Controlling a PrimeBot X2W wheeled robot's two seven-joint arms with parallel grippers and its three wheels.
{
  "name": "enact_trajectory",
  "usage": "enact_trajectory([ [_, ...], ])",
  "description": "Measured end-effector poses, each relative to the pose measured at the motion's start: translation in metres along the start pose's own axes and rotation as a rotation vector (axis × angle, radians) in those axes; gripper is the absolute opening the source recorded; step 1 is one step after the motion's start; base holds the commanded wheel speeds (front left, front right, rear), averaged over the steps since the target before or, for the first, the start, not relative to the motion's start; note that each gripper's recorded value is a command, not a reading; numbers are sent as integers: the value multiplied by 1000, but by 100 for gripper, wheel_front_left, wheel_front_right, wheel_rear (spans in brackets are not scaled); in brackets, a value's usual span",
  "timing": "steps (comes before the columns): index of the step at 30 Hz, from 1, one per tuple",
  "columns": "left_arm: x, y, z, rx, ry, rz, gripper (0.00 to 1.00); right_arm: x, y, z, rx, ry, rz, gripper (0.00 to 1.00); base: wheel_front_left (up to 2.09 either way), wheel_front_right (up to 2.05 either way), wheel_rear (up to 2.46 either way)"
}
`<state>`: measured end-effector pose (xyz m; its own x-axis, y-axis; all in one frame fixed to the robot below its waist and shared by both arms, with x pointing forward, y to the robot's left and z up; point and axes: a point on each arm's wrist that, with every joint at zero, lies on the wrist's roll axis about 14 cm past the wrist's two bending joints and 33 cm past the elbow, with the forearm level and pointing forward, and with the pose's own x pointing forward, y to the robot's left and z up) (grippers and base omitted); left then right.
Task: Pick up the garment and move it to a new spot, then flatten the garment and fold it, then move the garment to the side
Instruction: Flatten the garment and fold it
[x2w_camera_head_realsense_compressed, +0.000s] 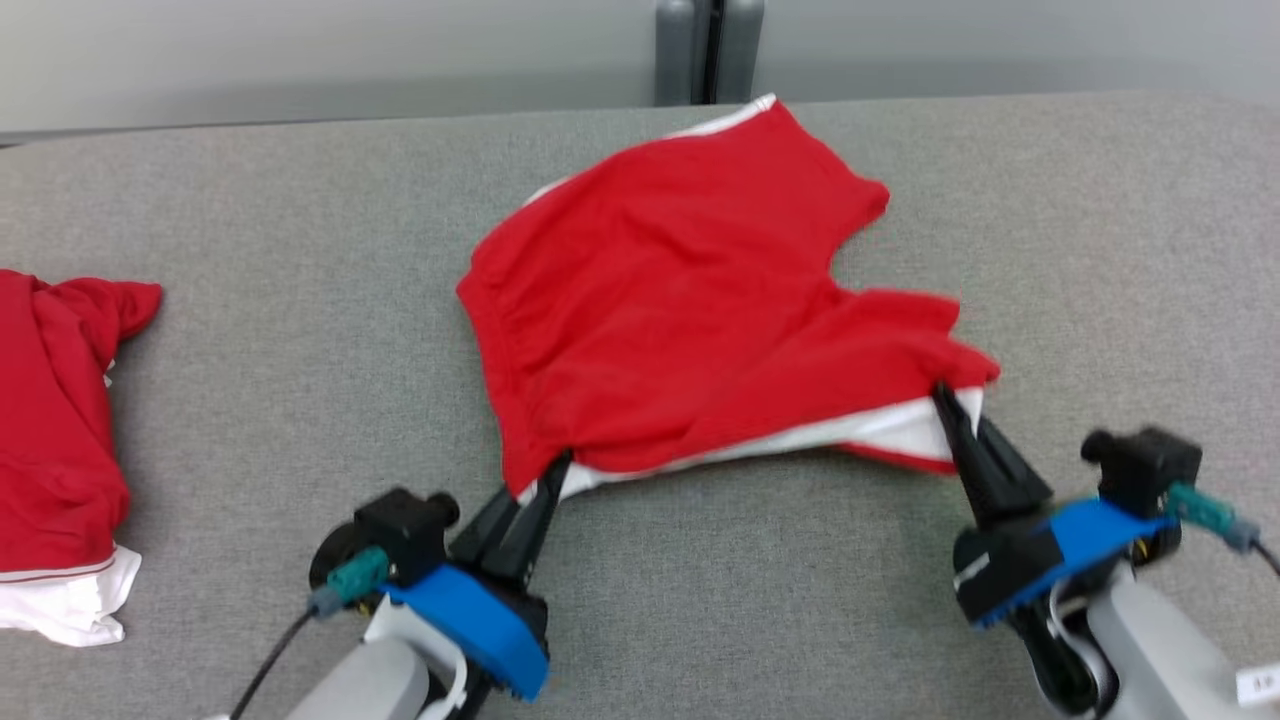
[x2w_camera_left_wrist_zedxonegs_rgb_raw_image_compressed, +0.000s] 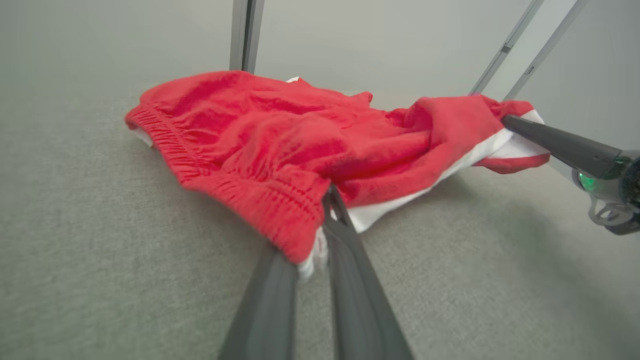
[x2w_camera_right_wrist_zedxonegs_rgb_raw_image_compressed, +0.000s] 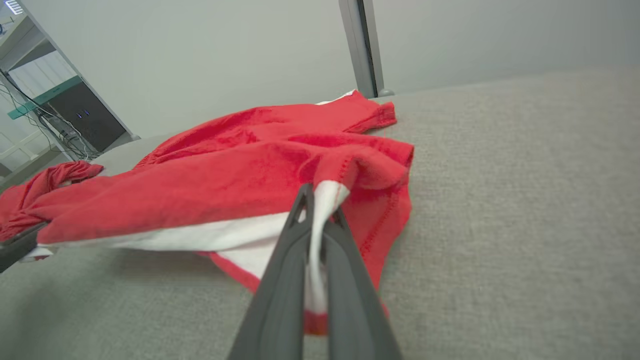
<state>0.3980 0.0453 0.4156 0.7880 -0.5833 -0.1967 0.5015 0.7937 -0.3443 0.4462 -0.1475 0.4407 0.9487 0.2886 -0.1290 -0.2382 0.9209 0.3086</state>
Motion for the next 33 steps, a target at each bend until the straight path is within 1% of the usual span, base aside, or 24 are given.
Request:
enact_trajectory([
  [4, -20, -10, -13, -28, 15, 8, 0, -31, 3, -19, -2, 41, -6, 0, 0, 0, 0],
  [11, -50, -36, -34, -69, 41, 0, 0, -74, 8, -37, 38, 61, -44, 0, 0, 0, 0],
  [14, -58, -42, -42, -81, 58, -5, 0, -87, 7, -45, 54, 76, -68, 0, 0, 0, 0],
  [17, -59, -44, -44, -86, 62, -5, 0, -91, 5, -46, 55, 73, -83, 0, 0, 0, 0],
  [23, -50, -47, -33, -71, 30, -25, 0, -83, -3, -31, 32, 23, -101, 0, 0, 0, 0],
  [29, -31, -44, -5, -39, -40, -45, 0, -49, -7, 6, -39, -64, -62, 0, 0, 0, 0],
  [33, -18, -39, 9, -20, -68, -53, 0, -24, -13, 21, -85, -86, -41, 0, 0, 0, 0],
])
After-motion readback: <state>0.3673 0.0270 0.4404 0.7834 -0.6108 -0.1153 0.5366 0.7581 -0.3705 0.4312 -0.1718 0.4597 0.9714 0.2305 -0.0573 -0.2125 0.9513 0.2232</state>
